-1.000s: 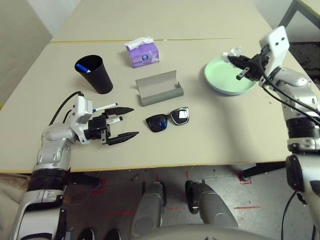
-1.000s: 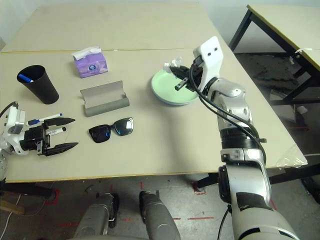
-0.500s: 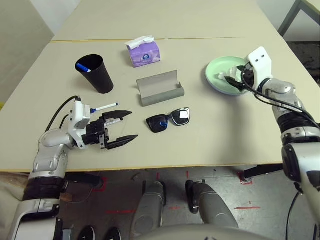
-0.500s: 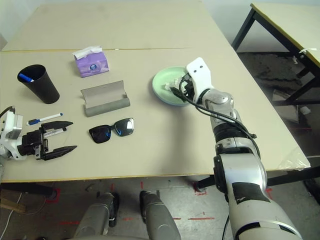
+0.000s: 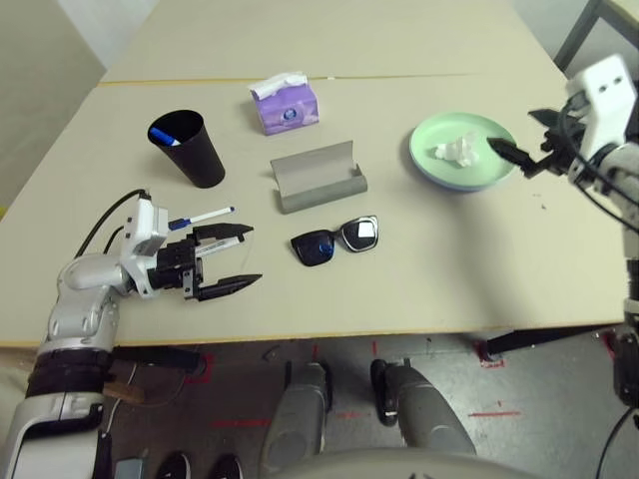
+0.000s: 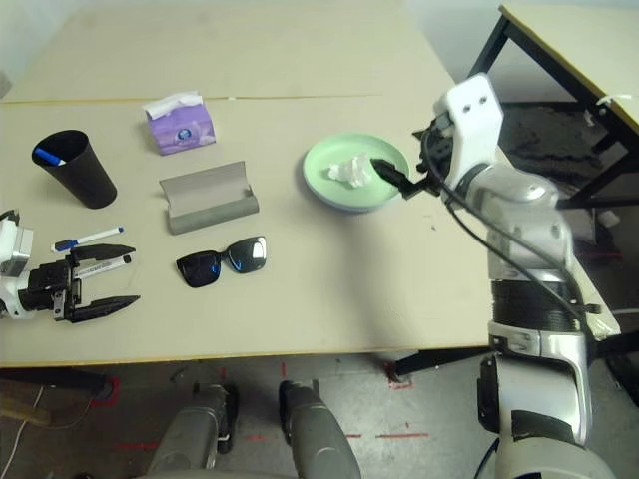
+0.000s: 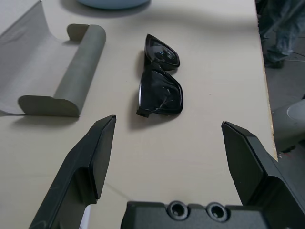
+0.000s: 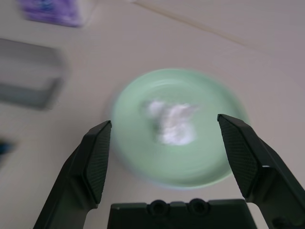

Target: Organize and tidy the items on the table.

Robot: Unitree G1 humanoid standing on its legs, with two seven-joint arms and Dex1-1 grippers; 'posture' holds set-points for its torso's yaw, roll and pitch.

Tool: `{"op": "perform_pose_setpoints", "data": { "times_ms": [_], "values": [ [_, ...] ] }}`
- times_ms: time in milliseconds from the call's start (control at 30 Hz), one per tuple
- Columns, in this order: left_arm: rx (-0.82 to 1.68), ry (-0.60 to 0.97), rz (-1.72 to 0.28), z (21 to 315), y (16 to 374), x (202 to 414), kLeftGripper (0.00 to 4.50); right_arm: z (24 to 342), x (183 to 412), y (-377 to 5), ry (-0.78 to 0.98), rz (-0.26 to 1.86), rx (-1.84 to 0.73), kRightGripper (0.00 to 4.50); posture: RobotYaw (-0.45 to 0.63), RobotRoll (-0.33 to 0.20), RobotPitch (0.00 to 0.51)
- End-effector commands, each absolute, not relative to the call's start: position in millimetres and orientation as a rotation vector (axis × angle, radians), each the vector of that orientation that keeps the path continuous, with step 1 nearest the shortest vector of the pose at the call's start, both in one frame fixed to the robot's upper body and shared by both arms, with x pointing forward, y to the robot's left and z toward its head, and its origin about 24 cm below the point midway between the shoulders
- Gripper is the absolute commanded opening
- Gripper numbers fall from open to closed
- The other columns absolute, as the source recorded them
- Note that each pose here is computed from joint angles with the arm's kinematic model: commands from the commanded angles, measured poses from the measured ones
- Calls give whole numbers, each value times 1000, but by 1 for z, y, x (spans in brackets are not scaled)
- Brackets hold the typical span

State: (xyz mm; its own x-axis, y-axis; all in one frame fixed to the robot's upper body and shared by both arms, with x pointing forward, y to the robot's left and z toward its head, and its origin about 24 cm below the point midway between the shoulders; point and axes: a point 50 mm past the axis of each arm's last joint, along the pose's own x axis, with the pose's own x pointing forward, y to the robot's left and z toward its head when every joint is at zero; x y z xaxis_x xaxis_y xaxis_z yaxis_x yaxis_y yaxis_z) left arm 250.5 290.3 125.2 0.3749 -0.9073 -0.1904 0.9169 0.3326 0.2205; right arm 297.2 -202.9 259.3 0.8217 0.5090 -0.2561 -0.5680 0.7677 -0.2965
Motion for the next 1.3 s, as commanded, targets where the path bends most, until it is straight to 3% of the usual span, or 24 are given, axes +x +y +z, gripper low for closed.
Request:
{"op": "perform_pose_setpoints", "data": {
  "times_ms": [33,267,633,1300],
  "values": [
    [323,49,-1179,127,299,249,4500,258,281,-156,221,777,-520,4479,-35,0,228],
    [329,42,-1180,125,297,254,4500,236,278,-94,327,997,-733,4479,-26,0,228],
    [328,46,-1194,123,297,251,4500,211,278,-38,341,1220,-910,4479,-9,0,230],
    [324,44,-1190,121,295,250,4500,177,292,-7,287,1284,-1159,4479,-12,0,222]
  ]
}}
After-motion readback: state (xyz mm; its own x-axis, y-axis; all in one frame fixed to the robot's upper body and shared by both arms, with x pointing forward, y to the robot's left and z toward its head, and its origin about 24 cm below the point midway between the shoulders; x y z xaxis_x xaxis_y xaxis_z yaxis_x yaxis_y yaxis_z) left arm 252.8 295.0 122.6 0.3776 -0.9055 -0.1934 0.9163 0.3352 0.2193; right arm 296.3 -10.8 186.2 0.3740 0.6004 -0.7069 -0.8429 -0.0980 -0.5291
